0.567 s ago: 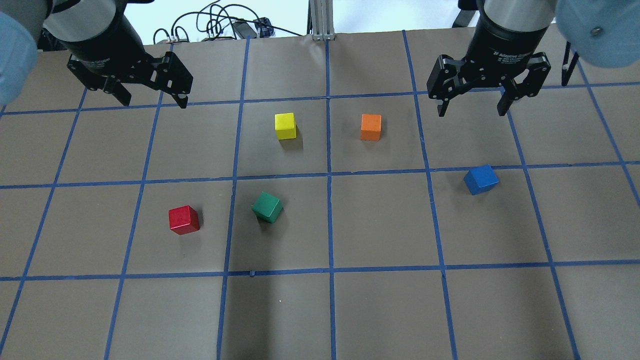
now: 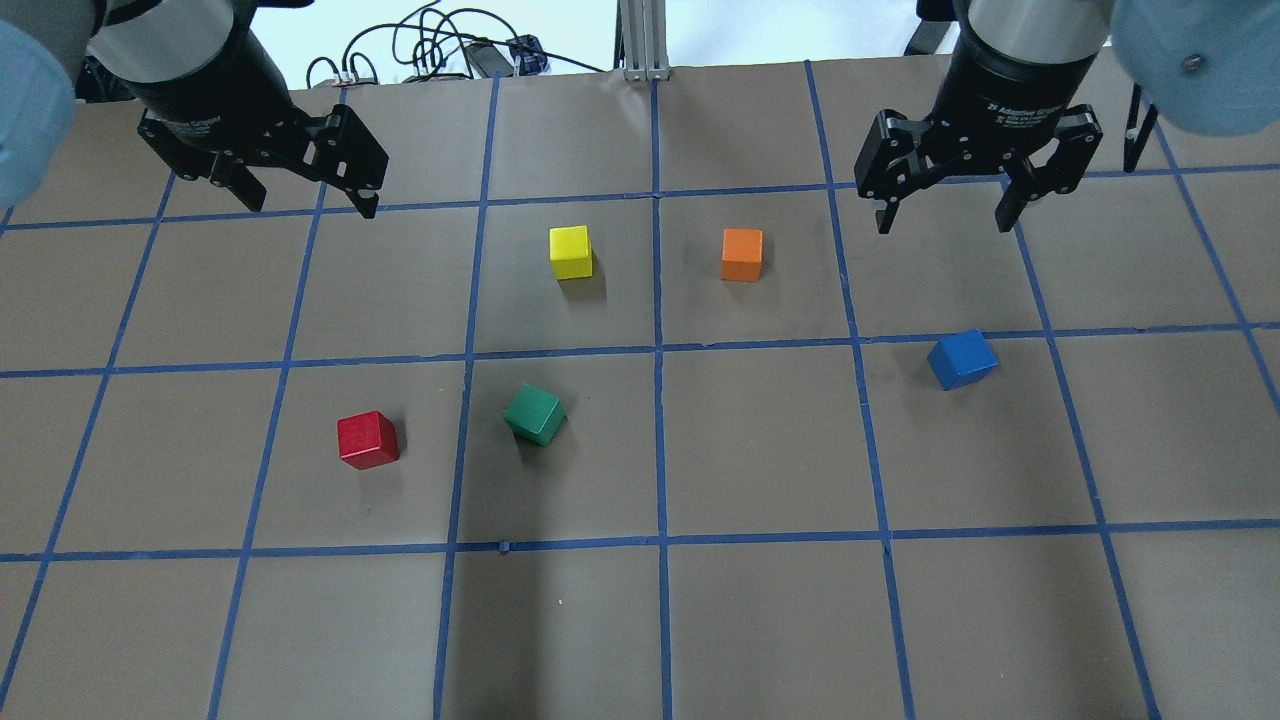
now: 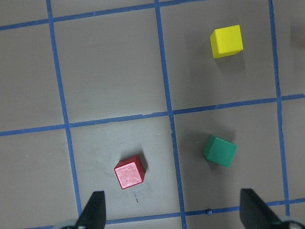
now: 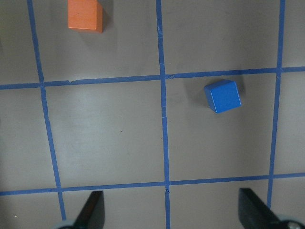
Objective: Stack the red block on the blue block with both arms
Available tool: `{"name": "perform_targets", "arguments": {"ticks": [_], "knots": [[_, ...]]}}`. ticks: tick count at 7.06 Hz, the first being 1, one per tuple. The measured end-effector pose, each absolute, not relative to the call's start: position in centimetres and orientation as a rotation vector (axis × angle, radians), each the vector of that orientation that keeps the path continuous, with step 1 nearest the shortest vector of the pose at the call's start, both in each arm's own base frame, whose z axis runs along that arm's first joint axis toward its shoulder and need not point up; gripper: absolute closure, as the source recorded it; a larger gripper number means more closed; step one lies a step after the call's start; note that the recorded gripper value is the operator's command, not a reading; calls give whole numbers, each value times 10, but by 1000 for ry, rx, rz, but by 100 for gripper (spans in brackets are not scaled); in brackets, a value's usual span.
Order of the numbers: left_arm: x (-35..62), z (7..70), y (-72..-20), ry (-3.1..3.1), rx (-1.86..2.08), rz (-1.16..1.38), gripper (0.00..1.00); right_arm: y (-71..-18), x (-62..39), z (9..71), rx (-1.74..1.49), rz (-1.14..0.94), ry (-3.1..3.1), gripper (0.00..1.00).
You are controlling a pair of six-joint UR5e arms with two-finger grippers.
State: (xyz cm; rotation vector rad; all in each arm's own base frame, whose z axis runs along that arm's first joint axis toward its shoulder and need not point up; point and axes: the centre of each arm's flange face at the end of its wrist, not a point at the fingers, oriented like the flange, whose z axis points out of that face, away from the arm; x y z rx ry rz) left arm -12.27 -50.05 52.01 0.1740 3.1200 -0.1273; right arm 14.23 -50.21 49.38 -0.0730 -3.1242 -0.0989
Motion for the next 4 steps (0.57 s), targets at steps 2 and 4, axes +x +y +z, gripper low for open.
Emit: {"name": "perform_targets", "arguments": {"ticks": [2,4], "knots": [[-121,519,-488,3127,167,-100,0,-502,142,494,-72,-98,-3123,0],[-108,512,-478,3129,137,-59,0,-502,142,494,-72,-98,-3123,0]]}}
